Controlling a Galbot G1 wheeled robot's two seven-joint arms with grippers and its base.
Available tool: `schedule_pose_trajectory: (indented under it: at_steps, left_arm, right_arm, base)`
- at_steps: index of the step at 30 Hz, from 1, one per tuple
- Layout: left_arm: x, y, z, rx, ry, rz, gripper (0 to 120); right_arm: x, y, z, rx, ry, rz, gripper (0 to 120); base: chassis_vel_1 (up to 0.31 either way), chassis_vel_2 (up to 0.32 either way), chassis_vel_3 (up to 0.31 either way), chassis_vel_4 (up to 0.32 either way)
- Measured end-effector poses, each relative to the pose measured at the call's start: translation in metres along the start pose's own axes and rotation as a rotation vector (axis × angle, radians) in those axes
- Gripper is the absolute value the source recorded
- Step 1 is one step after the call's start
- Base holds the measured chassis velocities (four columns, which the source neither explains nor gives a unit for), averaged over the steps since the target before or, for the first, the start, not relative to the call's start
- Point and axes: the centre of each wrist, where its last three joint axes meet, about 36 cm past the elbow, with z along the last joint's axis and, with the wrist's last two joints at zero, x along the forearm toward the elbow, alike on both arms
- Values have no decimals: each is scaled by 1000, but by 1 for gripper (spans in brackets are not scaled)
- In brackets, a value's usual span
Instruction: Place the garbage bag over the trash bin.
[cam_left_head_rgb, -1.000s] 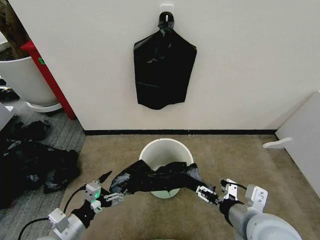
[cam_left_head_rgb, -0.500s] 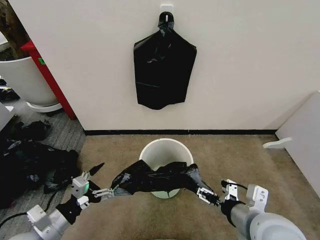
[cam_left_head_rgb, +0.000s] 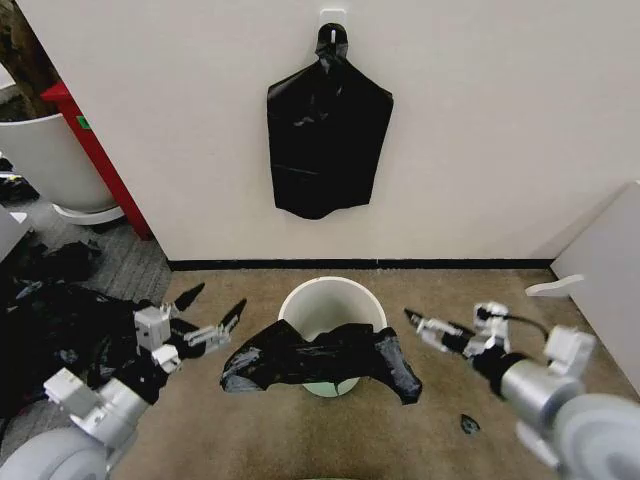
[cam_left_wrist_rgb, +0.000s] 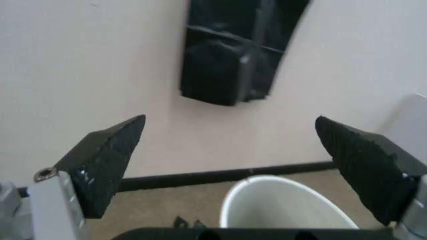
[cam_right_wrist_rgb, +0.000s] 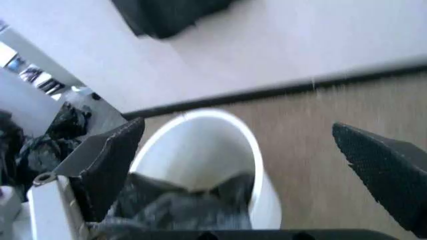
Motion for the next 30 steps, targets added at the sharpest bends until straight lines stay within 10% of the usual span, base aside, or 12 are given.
schedule_pose_trajectory:
  at_steps: [15, 30]
  left_arm:
    - [6, -25, -26, -87, 232, -285, 100]
    - [12, -24, -20, -106, 249, -332, 100]
  right_arm:
    - [-94, -45, -92, 351, 71, -234, 100]
    - [-235, -23, -122, 595, 377, -396, 100]
  base:
    - [0, 0, 0, 0]
    - [0, 0, 0, 0]
